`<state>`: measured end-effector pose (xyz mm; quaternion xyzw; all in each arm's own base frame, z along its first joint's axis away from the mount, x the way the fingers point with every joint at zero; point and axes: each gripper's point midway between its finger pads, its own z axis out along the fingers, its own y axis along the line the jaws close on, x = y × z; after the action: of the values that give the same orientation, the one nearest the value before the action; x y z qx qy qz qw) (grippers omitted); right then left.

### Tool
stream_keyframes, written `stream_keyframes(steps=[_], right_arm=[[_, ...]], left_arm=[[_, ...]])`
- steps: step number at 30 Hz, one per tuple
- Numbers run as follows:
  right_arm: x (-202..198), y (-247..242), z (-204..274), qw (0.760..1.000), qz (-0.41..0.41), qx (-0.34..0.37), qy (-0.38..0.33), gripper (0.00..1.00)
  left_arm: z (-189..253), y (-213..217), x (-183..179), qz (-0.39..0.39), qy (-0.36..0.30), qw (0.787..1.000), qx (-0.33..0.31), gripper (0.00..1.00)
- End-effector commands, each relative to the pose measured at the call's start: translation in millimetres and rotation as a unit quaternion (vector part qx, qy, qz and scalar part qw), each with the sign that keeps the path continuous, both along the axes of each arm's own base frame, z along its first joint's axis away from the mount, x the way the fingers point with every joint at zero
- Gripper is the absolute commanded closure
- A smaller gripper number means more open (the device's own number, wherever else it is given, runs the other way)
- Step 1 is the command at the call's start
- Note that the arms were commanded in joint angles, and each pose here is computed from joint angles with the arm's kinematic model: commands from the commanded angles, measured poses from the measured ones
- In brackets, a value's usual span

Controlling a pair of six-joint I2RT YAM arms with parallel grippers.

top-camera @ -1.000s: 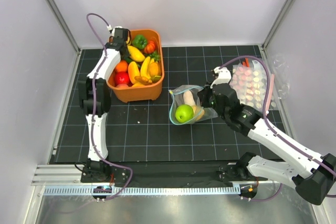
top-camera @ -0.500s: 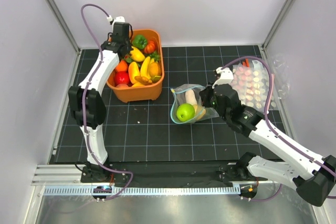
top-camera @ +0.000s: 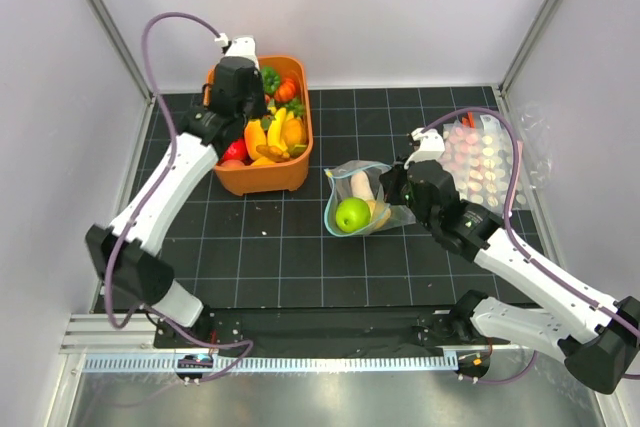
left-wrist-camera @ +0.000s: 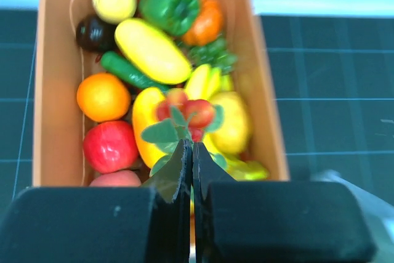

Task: Place the food in the zip-top bag and seal the zipper
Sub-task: Place the fake fruit in the zipper food storage bag.

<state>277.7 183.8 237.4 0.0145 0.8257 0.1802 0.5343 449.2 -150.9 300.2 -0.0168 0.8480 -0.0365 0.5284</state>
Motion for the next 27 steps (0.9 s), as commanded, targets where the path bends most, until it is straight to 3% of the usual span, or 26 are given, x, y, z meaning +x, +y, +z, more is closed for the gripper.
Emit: stream_keyframes(steps=[1, 10, 15, 19, 27], right_arm=[[5, 3, 24, 0.999, -0.001, 0.026, -0.030, 0.99], [5, 5, 26, 0.999, 0.005, 0.023, -0.031, 0.99], [3, 5, 28, 0.999, 0.006, 0.029, -0.030, 0.99], [0, 5, 32, 0.999, 0.009, 0.040, -0.033, 0.99], [-1, 6, 32, 0.999, 0.012, 0.043, -0.030, 0.99]], left_arm=[[51, -14, -35, -0.042, -0.059, 0.997, -0.029, 1.00], [69, -102, -133, -0.231, -0.067, 0.965, -0.106, 1.00], [55, -160, -190, -0.339, -0.052, 0.932, -0.120, 1.00], [39, -193, -218, -0.388, -0.039, 0.913, -0.124, 1.00], [27, -229, -251, -0.423, -0.046, 0.899, -0.104, 1.00]])
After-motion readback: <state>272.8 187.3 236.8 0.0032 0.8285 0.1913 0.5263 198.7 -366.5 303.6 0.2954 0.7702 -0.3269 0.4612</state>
